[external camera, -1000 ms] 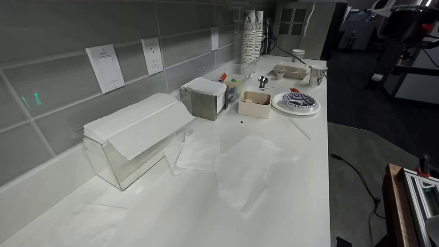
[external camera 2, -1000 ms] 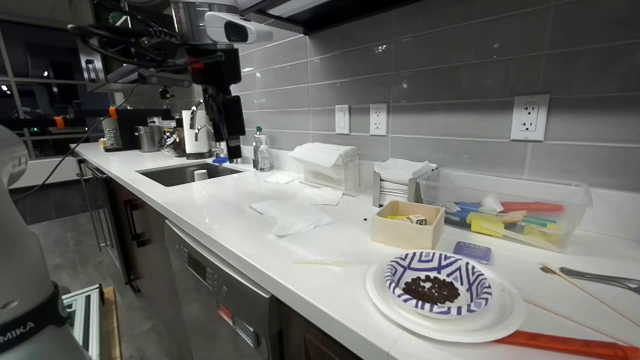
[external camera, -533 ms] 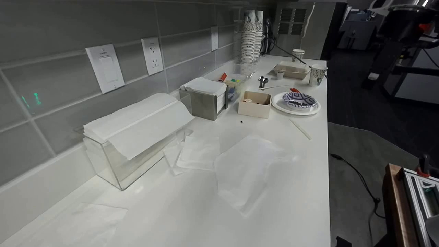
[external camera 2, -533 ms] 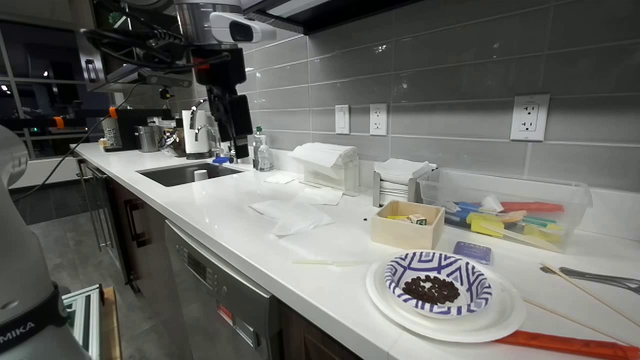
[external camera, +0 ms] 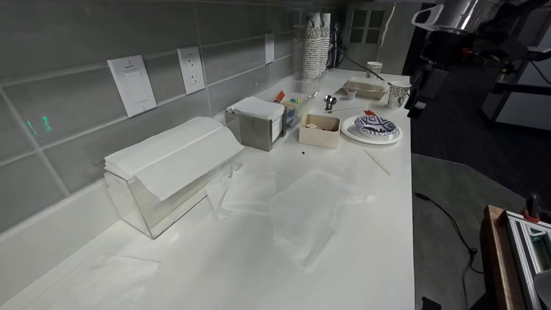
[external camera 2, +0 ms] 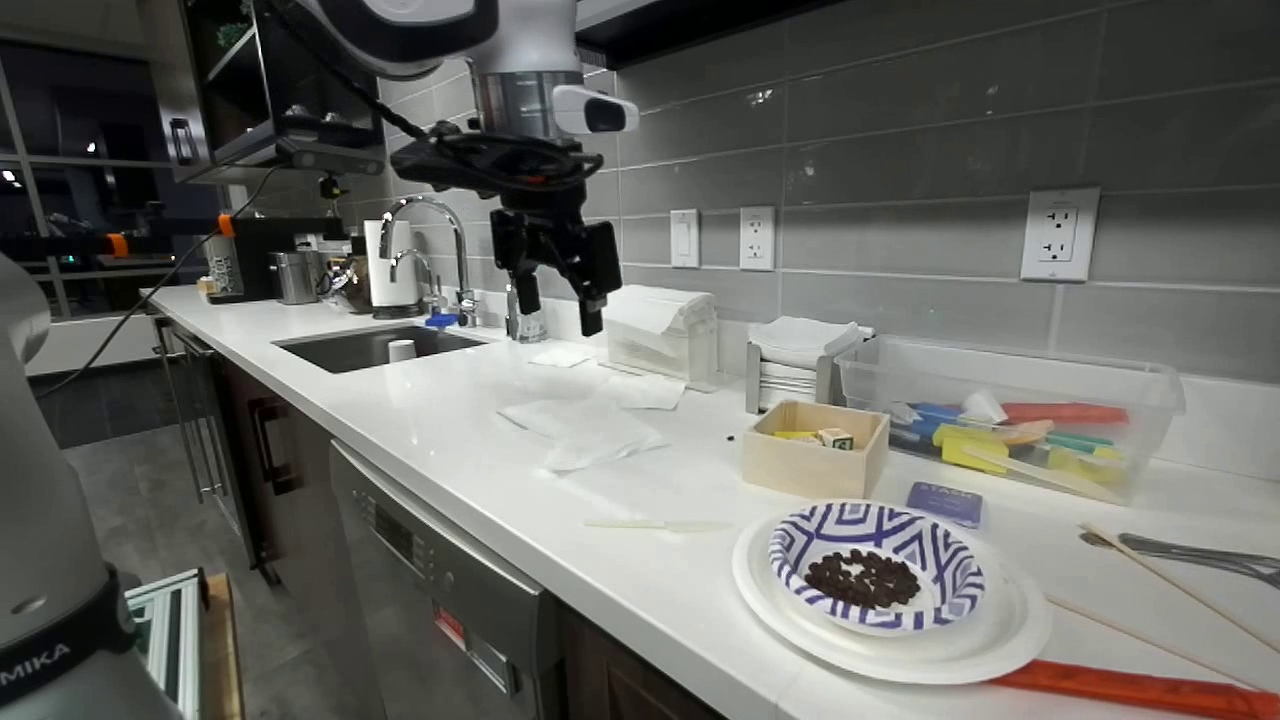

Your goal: Move the wooden box to the left.

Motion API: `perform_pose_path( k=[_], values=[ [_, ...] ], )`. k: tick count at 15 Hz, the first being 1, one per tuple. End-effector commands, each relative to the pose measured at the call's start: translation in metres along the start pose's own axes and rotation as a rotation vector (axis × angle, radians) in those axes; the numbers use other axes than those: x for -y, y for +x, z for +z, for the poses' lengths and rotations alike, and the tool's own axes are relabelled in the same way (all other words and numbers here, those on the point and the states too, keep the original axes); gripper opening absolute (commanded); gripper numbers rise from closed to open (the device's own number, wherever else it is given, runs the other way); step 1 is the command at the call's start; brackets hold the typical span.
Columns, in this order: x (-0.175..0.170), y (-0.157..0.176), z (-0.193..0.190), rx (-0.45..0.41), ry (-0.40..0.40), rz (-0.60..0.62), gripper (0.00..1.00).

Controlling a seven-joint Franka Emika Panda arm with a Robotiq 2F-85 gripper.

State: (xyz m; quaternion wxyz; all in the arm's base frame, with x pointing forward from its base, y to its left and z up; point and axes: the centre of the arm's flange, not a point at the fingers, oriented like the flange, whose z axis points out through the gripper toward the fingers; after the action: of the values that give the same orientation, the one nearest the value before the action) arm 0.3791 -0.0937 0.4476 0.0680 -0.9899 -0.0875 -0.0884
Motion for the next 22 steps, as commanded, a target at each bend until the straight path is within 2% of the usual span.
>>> perform_pose_path(
  k=[1, 8, 12, 16, 17, 19, 22],
  values=[
    [-0.033, 0.071, 0.022, 0.046, -0.037, -0.075, 1.0],
    [-0.068, 0.153, 0.073, 0.047, -0.134, -0.108, 1.0],
    [-0.082, 0.179, 0.108, 0.043, -0.149, -0.076, 1.0],
    [-0.094, 0.191, 0.139, 0.05, -0.151, -0.06, 0.99],
    [-0.095, 0.193, 0.145, 0.047, -0.143, -0.06, 0.74],
    [-0.096, 0.196, 0.156, 0.033, -0.125, -0.048, 0.7],
    [-0.095, 0.195, 0.169, 0.034, -0.11, -0.037, 0.43]
  ],
)
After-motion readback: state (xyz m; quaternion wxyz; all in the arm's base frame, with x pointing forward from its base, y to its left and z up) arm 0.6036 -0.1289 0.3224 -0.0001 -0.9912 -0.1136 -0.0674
